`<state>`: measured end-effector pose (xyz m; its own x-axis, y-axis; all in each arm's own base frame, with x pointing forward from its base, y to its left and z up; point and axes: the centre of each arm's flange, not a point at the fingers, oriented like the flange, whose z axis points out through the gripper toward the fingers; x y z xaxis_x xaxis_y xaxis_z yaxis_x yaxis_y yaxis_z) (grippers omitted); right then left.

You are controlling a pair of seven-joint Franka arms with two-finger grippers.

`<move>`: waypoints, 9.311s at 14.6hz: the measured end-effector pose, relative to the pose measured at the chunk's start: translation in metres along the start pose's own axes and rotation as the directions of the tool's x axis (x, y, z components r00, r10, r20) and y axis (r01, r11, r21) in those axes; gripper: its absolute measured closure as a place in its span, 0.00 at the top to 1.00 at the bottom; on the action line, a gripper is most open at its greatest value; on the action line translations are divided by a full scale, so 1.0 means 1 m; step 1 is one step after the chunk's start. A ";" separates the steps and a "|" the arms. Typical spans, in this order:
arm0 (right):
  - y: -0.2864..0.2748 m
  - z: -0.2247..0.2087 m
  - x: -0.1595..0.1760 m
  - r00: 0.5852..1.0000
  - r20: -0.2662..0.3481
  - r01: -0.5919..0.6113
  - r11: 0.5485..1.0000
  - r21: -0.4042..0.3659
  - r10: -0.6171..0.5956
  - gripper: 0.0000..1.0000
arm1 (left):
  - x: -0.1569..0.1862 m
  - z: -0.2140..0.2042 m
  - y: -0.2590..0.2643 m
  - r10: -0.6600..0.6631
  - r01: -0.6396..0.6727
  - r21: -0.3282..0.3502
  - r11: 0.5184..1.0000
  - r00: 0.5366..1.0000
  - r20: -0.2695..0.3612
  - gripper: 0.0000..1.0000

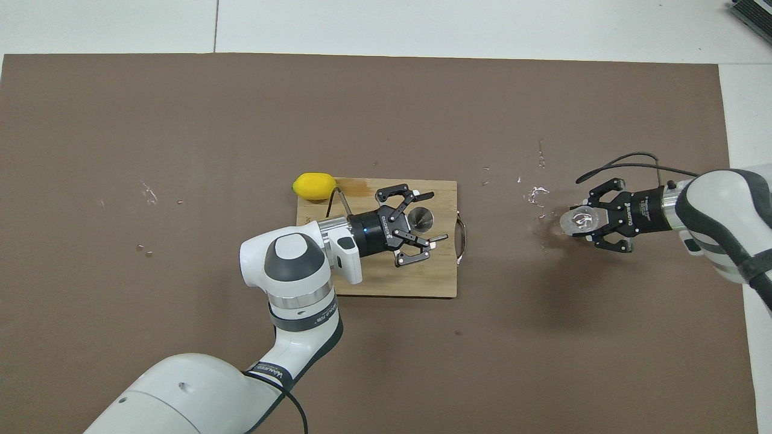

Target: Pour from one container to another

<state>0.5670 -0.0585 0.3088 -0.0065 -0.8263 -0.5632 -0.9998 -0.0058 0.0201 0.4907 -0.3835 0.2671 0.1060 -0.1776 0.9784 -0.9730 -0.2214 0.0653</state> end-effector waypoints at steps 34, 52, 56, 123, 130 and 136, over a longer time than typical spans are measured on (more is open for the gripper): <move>-0.012 0.064 -0.301 0.947 -0.318 0.036 0.999 0.004 -0.033 0.51 | -0.058 -0.346 -0.099 0.304 -0.217 -0.320 0.922 0.919 0.253 1.00; 0.008 0.090 -0.346 0.809 -0.535 0.260 0.964 -0.048 -0.244 0.51 | 0.156 -0.410 -0.183 0.780 -0.243 -0.761 0.601 0.383 0.494 1.00; 0.009 0.090 -0.348 0.808 -0.535 0.263 0.964 -0.047 -0.246 0.51 | 0.169 -0.406 -0.182 0.763 -0.212 -0.748 0.629 0.353 0.542 1.00; 0.036 -0.034 0.132 0.995 0.068 0.063 0.997 0.045 -0.066 0.51 | 0.276 -0.394 -0.096 -0.978 0.135 0.980 0.144 0.168 0.120 1.00; 0.040 -0.029 0.134 0.996 0.071 0.057 0.998 0.038 -0.059 0.53 | 0.279 -0.383 -0.093 -0.973 0.133 0.978 0.164 0.185 0.138 1.00; 0.039 -0.032 0.134 0.996 0.062 0.060 0.997 0.047 -0.063 0.98 | 0.279 -0.385 -0.094 -0.973 0.133 0.978 0.160 0.186 0.134 1.00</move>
<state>0.5275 -0.1875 0.2609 0.0554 -0.7875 -0.6138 -0.9982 -0.0291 -0.0528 0.5328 -0.0435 0.6096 0.9942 0.0544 0.0926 0.0593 -0.9969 -0.0511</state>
